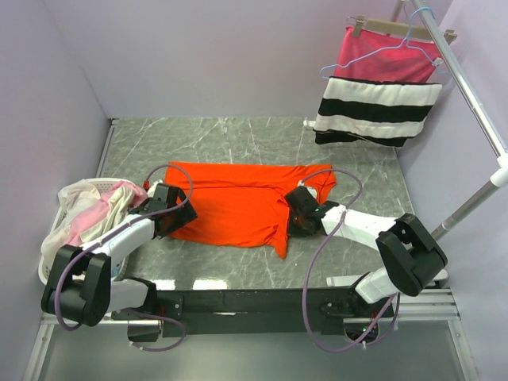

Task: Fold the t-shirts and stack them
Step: Grap the side of the flattened tshirt closest away from the robot with both arms

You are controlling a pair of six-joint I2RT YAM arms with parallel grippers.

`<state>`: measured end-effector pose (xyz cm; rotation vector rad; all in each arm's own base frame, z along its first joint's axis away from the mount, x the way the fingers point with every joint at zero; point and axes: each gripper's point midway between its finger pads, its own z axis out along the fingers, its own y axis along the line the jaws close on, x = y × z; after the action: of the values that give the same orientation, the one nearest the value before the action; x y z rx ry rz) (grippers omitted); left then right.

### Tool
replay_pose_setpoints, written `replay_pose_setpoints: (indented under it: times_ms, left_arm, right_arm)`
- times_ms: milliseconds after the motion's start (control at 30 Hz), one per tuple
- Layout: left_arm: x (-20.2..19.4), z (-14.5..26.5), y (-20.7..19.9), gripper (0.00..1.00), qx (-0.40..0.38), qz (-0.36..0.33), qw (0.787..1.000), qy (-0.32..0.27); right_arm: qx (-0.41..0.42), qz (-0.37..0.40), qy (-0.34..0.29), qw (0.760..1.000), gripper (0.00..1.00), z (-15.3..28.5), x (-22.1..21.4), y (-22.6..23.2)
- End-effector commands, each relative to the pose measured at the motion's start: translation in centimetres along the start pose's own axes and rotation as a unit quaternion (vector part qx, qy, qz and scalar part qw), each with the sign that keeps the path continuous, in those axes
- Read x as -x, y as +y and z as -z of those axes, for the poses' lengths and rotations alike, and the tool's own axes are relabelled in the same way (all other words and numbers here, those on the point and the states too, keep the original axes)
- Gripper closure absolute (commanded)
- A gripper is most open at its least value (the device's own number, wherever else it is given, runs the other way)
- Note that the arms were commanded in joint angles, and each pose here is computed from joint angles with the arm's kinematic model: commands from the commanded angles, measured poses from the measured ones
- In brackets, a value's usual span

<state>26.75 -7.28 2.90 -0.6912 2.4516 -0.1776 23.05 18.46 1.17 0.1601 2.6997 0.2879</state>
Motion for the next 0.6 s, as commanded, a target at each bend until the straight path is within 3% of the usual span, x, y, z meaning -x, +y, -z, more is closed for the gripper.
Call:
replay_pose_setpoints:
  times_ms: [0,267,400,567]
  left_arm:
    - [0.2,-0.2,0.0,0.01,0.007,-0.009,1.000,-0.001]
    - [0.7,-0.1,-0.3,0.01,0.005,-0.011,1.000,-0.006]
    - [1.1,-0.2,-0.7,0.00,0.003,-0.012,1.000,-0.008]
    - [1.3,-0.1,-0.7,0.01,0.005,-0.016,1.000,-0.008]
  right_arm:
    - [-0.057,0.015,0.027,0.998,1.00,-0.2,-2.2,-2.4]
    - [-0.043,0.002,-0.005,0.999,1.00,6.3,-1.5,-2.5]
    - [-0.058,-0.027,0.024,0.998,1.00,9.3,-4.1,-4.2]
    - [-0.018,-0.062,0.045,0.997,1.00,11.9,-7.5,-3.0]
